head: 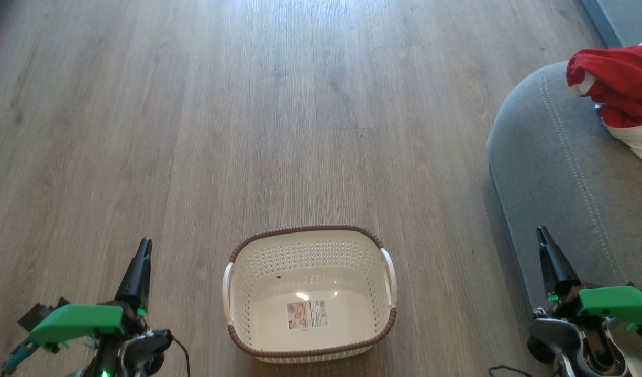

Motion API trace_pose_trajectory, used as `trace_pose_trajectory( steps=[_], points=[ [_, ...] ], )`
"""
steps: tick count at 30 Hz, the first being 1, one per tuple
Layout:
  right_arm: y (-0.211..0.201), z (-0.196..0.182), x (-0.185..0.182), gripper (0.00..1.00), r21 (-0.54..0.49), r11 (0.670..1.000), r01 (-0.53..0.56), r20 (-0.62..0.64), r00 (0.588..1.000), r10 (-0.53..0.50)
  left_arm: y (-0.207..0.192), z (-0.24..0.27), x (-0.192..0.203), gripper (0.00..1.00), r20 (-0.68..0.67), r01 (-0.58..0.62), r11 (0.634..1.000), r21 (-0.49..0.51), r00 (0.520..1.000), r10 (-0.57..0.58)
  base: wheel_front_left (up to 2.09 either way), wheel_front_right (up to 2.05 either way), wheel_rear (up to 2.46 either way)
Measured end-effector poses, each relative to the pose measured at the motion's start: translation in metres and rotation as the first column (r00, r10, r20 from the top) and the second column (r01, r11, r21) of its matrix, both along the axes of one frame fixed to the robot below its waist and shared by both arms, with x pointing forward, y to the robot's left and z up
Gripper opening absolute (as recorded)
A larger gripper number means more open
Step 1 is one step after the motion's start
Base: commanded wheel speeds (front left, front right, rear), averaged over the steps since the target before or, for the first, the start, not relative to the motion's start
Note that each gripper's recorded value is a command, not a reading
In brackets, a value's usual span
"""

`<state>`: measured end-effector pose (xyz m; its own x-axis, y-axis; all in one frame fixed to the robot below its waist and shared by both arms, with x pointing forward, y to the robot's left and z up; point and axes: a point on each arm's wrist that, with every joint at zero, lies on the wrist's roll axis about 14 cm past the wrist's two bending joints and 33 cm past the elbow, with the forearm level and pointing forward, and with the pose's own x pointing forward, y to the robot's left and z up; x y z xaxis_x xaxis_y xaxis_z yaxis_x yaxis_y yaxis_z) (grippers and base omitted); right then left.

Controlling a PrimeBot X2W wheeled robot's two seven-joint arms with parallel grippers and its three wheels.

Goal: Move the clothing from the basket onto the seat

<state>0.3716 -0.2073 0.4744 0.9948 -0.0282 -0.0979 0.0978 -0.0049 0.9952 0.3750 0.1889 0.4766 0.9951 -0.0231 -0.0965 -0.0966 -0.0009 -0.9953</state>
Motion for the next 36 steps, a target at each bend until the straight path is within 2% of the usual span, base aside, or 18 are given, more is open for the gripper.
trace_pose_trajectory(
  steps=[36],
  points=[
    [0.0000,0.0000,0.0000,0.00,0.000,1.000,0.000,0.000,1.000,0.000,0.0001,0.0000,0.0000,0.00,0.000,0.000,1.000,0.000,1.000,0.000,0.00,0.00,0.00]
  ],
)
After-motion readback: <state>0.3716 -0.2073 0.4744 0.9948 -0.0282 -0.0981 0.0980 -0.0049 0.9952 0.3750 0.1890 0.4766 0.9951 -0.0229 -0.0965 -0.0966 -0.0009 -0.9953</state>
